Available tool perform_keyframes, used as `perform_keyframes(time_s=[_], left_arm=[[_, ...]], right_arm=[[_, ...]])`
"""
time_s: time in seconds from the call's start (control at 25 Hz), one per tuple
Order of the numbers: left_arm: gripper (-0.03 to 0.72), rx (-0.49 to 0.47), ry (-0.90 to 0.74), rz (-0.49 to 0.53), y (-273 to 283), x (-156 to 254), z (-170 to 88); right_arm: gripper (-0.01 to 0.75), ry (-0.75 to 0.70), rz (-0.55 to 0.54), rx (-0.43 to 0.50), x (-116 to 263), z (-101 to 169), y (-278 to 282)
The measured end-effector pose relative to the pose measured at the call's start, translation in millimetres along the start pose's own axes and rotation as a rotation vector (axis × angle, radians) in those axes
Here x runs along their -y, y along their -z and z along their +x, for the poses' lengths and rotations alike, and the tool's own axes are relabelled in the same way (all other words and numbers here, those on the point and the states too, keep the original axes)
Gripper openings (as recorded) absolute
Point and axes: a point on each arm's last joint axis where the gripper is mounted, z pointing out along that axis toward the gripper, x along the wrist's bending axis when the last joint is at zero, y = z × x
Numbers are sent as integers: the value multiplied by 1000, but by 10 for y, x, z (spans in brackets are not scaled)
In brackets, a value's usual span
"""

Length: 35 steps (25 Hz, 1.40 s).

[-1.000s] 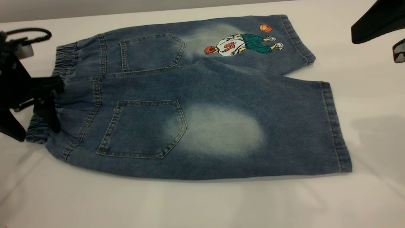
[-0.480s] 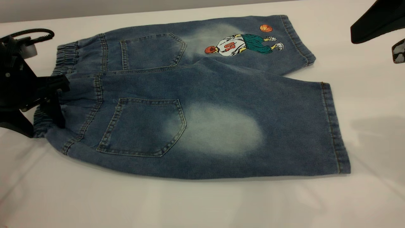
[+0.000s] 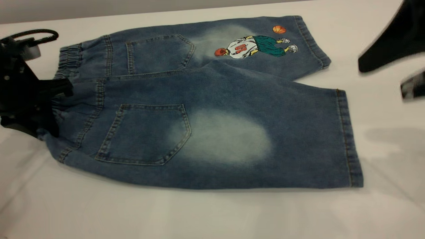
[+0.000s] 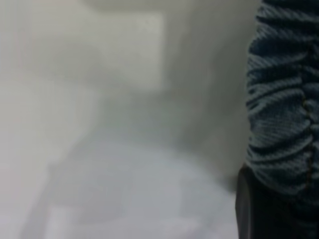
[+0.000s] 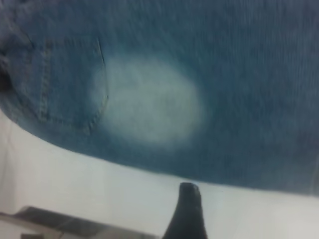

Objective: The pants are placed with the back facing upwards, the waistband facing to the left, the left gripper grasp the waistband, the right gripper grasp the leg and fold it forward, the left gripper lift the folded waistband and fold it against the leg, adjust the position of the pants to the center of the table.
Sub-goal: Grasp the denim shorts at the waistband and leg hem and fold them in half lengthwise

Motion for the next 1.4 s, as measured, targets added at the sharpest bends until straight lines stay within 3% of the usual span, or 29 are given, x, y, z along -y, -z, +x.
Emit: perform_keyframes(time_s=[0.16, 0.32, 0.76, 0.96, 1.16, 1.4], left_arm=[[160, 27, -22, -102, 284, -79, -34], [160, 43, -20, -154, 469, -104, -52], [160, 59, -62, -146, 482, -77, -139], [160, 62, -75, -148, 481, -66, -183], [160, 65, -88, -157, 481, -62, -218], [160, 65, -88, -158, 481, -64, -219]], right_arm=[[531, -66, 100, 47, 170, -212, -234], [531, -113, 176, 14, 223, -311, -451], [531, -175, 301, -97, 381, -533, -931], [531, -190, 303, -48, 429, -665, -1058], [517, -195, 342, -104, 505, -694, -1151], [491, -148, 310, -145, 510, -710, -1211]])
